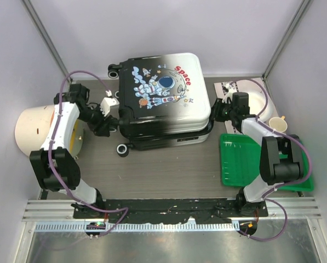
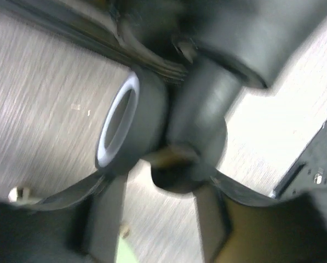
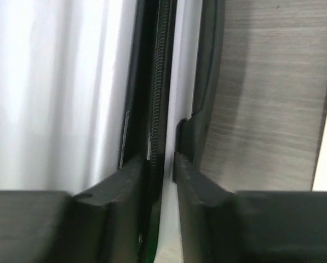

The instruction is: Open, take out, and arrange the luggage

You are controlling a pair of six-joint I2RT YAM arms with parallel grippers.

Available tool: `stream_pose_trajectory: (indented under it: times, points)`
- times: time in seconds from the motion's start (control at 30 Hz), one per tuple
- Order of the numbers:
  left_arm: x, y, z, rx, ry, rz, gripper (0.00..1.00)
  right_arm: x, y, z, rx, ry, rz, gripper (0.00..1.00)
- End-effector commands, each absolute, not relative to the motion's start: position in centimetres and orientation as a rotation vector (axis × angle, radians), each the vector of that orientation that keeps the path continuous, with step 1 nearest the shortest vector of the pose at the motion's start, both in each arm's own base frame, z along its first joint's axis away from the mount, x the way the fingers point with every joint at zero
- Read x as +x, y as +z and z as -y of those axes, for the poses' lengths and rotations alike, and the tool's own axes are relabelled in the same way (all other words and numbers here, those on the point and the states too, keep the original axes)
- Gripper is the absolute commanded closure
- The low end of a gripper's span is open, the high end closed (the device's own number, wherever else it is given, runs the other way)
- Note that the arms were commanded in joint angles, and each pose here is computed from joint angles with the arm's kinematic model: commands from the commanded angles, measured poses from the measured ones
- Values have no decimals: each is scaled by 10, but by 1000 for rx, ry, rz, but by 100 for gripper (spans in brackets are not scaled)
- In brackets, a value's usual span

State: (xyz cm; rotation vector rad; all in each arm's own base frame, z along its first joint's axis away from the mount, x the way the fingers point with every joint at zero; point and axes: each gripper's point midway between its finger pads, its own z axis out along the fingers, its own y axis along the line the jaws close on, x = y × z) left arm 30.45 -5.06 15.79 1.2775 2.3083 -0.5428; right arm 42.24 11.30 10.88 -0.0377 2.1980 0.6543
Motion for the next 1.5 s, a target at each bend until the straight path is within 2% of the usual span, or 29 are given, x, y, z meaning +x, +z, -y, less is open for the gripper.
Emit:
stream_pose_trajectory:
  times: [0.0, 0.03, 0.07, 0.1, 0.13, 0.23, 0.27, 0.3, 0.33, 0.37, 0.47, 0.5, 0.73, 0.83, 0.97, 1.13, 1.27, 1.37, 1.4, 1.43, 1.47]
  points:
    - [341, 173, 69, 1282, -503, -2116, 62, 360, 90, -150, -44, 818, -2312, 76]
    - [342, 176, 72, 1278, -516, -2098, 67, 356, 98, -153, -28, 836, -2294, 79]
    - [343, 179, 73, 1268, -525, -2088, 72, 345, 93, -155, -18, 848, -2313, 87]
    - [345, 182, 75, 1265, -529, -2072, 81, 343, 95, -155, -9, 851, -2303, 92]
    - [346, 186, 78, 1250, -545, -2058, 84, 346, 106, -156, 7, 860, -2260, 97]
    - [347, 191, 83, 1240, -561, -2024, 89, 343, 112, -156, 32, 872, -2227, 99]
    - [347, 193, 84, 1216, -573, -2027, 90, 345, 117, -154, 27, 851, -2212, 95]
    - [349, 196, 84, 1202, -574, -2015, 94, 347, 119, -149, 23, 834, -2204, 85]
    - [350, 200, 85, 1192, -572, -2007, 96, 349, 121, -145, 19, 820, -2201, 74]
    - [349, 205, 85, 1157, -579, -2013, 97, 352, 134, -140, -15, 801, -2169, 57]
    - [358, 229, 84, 1059, -575, -1984, 99, 354, 159, -125, -57, 774, -2088, 39]
    - [363, 239, 83, 990, -585, -1982, 100, 352, 177, -120, -111, 737, -2027, 37]
    - [388, 309, 92, 700, -609, -1860, 100, 331, 215, -112, -356, 621, -1926, 32]
    - [400, 334, 93, 604, -623, -1807, 100, 314, 238, -121, -499, 632, -1837, 37]
    - [416, 348, 93, 533, -649, -1790, 100, 302, 230, -151, -696, 553, -1754, 44]
    - [431, 353, 94, 486, -680, -1784, 100, 330, 254, -190, -765, 391, -1549, 45]
    - [441, 357, 94, 452, -702, -1780, 100, 379, 271, -219, -780, 241, -1450, 44]
    - [446, 364, 94, 447, -698, -1774, 99, 413, 327, -230, -687, 168, -1326, 43]
    - [448, 365, 92, 424, -690, -1782, 97, 428, 320, -236, -686, 150, -1340, 43]
    - [449, 363, 91, 416, -693, -1792, 93, 437, 349, -240, -654, 135, -1287, 43]
    - [448, 364, 91, 411, -699, -1806, 73, 445, 363, -241, -633, 123, -1253, 42]
